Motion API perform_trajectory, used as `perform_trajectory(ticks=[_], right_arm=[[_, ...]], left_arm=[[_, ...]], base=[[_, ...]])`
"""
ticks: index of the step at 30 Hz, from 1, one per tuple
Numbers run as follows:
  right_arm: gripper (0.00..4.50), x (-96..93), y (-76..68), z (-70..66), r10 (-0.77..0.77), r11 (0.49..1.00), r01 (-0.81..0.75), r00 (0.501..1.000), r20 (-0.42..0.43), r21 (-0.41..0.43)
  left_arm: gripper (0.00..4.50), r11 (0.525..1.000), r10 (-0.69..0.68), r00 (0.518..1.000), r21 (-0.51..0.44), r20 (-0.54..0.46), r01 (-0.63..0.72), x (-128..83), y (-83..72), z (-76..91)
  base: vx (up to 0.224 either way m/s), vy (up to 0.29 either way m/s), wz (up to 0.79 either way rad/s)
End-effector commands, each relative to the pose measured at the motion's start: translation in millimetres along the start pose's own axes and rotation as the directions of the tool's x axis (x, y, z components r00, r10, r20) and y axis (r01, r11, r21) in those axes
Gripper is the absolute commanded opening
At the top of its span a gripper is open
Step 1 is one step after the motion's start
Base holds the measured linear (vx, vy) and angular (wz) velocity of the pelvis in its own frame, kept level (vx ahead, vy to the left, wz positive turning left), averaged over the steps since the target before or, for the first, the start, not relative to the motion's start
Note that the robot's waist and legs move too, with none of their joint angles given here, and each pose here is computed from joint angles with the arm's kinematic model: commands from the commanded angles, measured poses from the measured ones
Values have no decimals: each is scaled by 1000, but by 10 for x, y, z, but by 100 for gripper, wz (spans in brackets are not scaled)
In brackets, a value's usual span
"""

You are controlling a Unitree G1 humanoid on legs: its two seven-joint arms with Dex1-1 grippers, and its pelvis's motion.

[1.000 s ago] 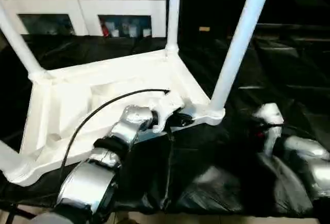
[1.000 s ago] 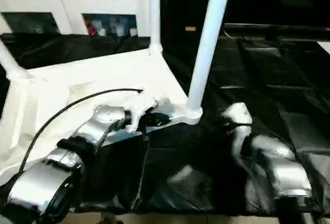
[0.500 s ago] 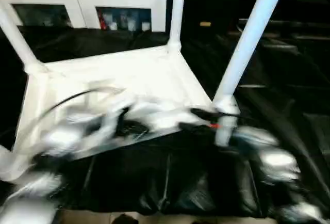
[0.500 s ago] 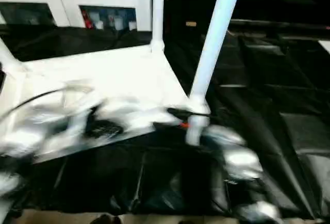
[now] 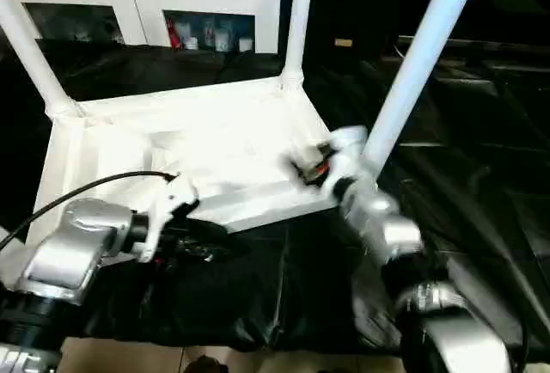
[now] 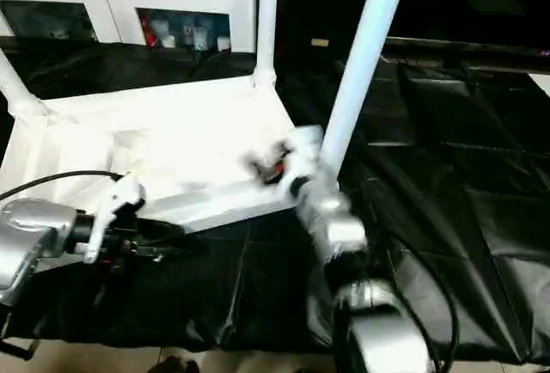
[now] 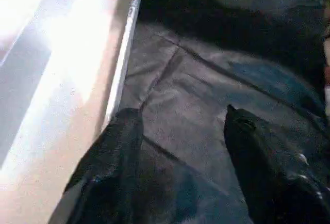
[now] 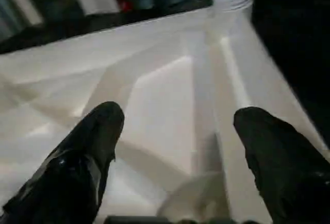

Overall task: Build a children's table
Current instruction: Rotate table base

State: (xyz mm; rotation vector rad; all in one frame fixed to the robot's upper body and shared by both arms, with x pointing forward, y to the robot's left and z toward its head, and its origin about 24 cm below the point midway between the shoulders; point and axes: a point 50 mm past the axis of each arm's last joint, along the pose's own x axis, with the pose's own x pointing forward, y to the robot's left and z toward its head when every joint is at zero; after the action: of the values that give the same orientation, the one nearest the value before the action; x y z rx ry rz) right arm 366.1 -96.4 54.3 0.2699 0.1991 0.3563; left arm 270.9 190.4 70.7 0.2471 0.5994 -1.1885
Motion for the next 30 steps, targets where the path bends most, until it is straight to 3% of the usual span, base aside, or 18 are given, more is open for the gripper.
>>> perform_trajectory(ticks=[1, 4, 5, 9, 13, 15, 17, 18, 20, 21, 22, 23, 24, 26, 27, 28, 29, 30], right_arm=[[391, -60, -250, 33, -123, 991, 122, 992, 24, 49], [391, -90, -394, 74, -185, 982, 183, 982, 39, 41], [391, -124, -521, 110, -238, 971, 236, 970, 54, 40], [391, -175, -665, 148, -286, 958, 285, 956, 61, 25], [391, -270, -900, 281, -322, 942, 328, 943, 78, -76], [391, -288, -943, 317, -312, 942, 319, 947, 76, -107], [391, -281, -915, 334, -224, 959, 229, 973, 51, -169], [391, -279, -904, 332, -211, 960, 216, 976, 48, -176], [391, -262, -779, 286, -84, 973, 87, 996, 23, -216], [391, -262, -779, 286, -84, 973, 87, 996, 23, -216], [408, -262, -700, 243, -17, 969, 19, 1000, 13, -246], [418, -262, -700, 243, -17, 969, 19, 1000, 13, -246], [424, -281, -602, 189, 50, 957, -44, 999, 15, -288], [427, -310, -508, 142, 108, 952, -99, 994, 14, -291], [437, -310, -508, 142, 108, 952, -99, 994, 14, -291], [445, -368, -422, 102, 174, 946, -165, 985, 5, -279], [445, -371, -418, 100, 176, 946, -168, 984, 4, -279], [445, -429, -358, 76, 219, 938, -211, 976, -4, -274]], left_arm=[[321, 998, 59, 997, 7, -44, -59, -18, 44, -38], [349, 991, 132, 990, 39, -44, -130, 11, 101, -32], [358, 978, 201, 979, 55, -29, -199, 40, 164, -14], [385, 971, 225, 974, 86, -21, -222, 79, 188, 12], [423, 934, 337, 940, 102, 58, -341, 224, 250, 72], [435, 910, 399, 913, 86, 88, -406, 254, 290, 70], [444, 851, 517, 840, 6, 164, -525, 233, 364, 52], [444, 843, 531, 830, -6, 171, -538, 224, 371, 47], [444, 761, 646, 732, -101, 217, -641, 126, 421, -18], [444, 761, 646, 732, -101, 217, -641, 126, 421, -18], [449, 722, 690, 684, -154, 236, -675, 64, 424, -68], [450, 722, 690, 684, -154, 236, -675, 64, 424, -68], [450, 684, 727, 625, -220, 284, -695, -13, 382, -134], [450, 645, 762, 564, -300, 317, -703, -77, 321, -197], [450, 645, 762, 564, -300, 317, -703, -77, 321, -197], [450, 603, 794, 510, -327, 329, -728, -117, 255, -270], [450, 601, 796, 508, -327, 329, -729, -119, 253, -273], [450, 570, 816, 470, -335, 336, -750, -142, 202, -319]], base=[[0, 0, 0], [0, 0, 0], [0, 0, 0], [0, 0, 0], [0, 0, 0], [0, 0, 0], [0, 0, 0], [0, 0, 0], [0, 0, 0], [0, 0, 0], [0, 0, 0], [0, 0, 0], [0, 0, 0], [0, 0, 0], [0, 0, 0], [0, 0, 0], [0, 0, 0], [0, 0, 0]])
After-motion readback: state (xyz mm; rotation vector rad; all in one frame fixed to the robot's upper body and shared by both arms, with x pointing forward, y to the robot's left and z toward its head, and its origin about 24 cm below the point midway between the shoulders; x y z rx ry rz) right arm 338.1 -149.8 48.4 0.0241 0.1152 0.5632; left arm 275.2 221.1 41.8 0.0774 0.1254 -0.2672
